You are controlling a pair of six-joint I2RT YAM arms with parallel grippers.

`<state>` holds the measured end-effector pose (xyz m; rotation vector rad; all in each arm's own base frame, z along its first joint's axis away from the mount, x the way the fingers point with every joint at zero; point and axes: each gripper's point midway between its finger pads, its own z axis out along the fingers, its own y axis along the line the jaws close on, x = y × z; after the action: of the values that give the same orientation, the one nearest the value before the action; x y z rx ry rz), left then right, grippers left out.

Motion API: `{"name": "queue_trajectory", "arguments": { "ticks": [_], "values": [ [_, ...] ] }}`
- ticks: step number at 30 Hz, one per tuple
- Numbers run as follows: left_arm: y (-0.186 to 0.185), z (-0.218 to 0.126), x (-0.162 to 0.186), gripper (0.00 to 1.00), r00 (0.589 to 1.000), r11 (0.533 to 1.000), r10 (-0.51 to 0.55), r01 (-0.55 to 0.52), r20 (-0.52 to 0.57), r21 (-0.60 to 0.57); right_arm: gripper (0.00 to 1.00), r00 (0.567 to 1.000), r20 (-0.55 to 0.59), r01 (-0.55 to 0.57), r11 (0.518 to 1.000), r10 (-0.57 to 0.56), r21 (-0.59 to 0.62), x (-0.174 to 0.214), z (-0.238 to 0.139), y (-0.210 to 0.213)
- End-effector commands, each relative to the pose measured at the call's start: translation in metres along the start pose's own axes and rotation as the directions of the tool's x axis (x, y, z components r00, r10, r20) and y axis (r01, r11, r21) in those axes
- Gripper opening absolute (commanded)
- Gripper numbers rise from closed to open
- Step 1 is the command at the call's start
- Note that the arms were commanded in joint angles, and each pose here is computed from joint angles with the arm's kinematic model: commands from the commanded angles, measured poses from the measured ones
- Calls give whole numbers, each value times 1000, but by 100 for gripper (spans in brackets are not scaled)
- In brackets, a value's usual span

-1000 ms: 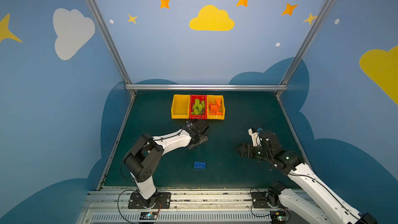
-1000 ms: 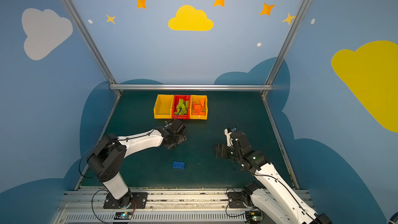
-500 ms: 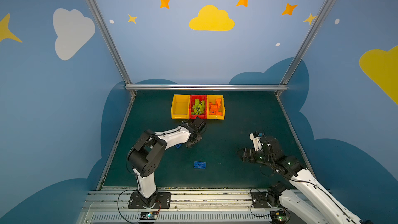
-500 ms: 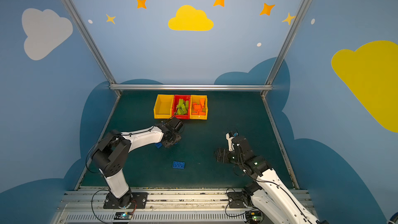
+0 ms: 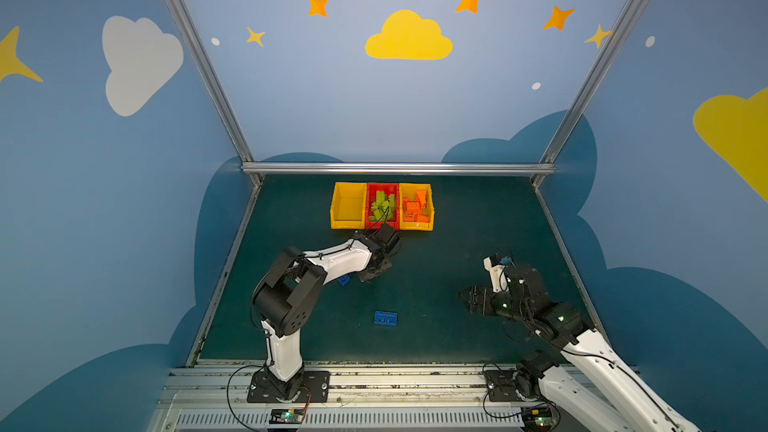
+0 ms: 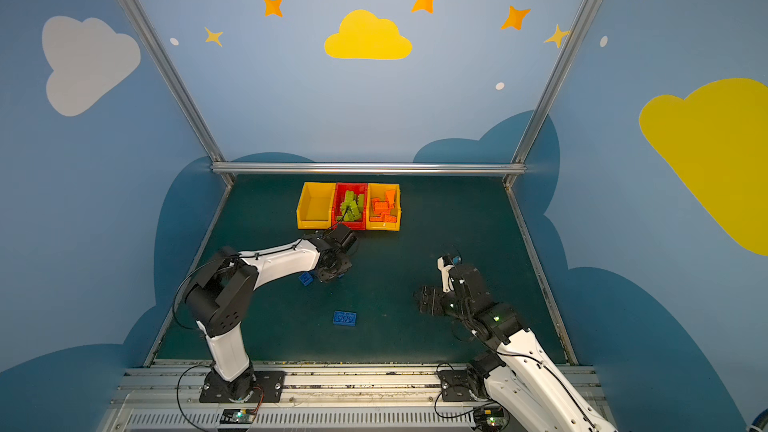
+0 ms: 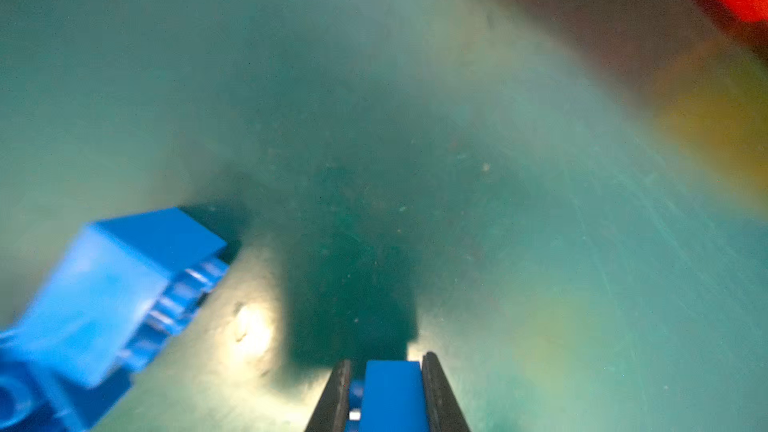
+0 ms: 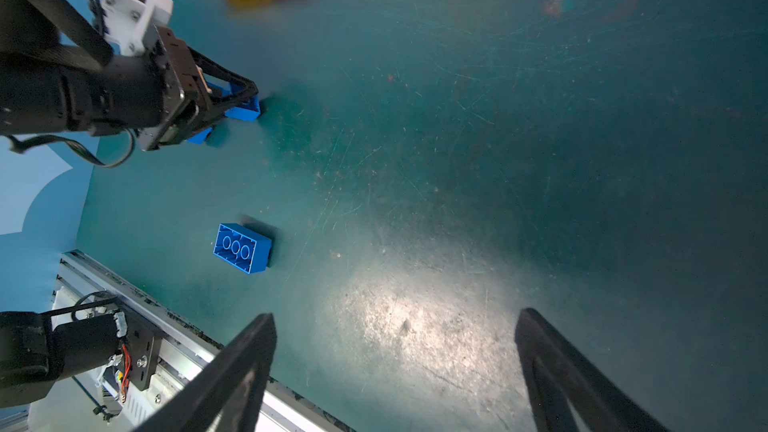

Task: Sort the legos into containers by color
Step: 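Carry the blue brick into the yellow bin with the left gripper, release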

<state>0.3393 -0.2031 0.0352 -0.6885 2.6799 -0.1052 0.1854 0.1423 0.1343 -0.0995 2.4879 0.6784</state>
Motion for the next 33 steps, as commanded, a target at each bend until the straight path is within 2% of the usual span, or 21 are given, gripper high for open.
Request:
{"name": "queue_trajectory", "arguments": {
  "ticks": [1,4,8,15,20,25,28,29,30,33],
  "values": [
    [0,-36,-36,15,993,998,54,-52,105,-27,88,1000,9,4,1000,-4,-1,-3,-6,2],
    [-2,-56,-71,15,983,998,52,-47,175,-28,88,1000,13,0,1000,0,-5,-5,-8,4],
    [0,-70,-122,16,974,1000,-18,15,225,14,88,1000,12,-10,1000,10,-24,-6,-9,8],
    [8,-57,-197,18,962,991,-130,121,240,50,88,1000,17,-9,1000,9,0,-11,-14,7],
    [0,-27,-220,19,970,987,-156,146,186,66,88,1000,22,5,1000,-5,28,-17,-16,5],
    [-19,5,-227,19,979,980,-171,158,110,119,88,1000,3,4,999,-4,46,-17,-10,3],
    [-24,15,-233,21,981,982,-162,150,104,117,88,1000,-18,2,999,-1,50,-15,-5,2],
    [-26,16,-235,23,982,982,-158,146,106,116,88,1000,4,6,999,-6,40,-24,-9,8],
    [-27,19,-237,30,982,983,-157,145,107,113,88,1000,4,7,999,-7,41,-25,-9,9],
    [-33,20,-239,60,984,981,-152,138,94,135,88,1000,3,9,999,-9,45,-28,-9,9]
  ]
}}
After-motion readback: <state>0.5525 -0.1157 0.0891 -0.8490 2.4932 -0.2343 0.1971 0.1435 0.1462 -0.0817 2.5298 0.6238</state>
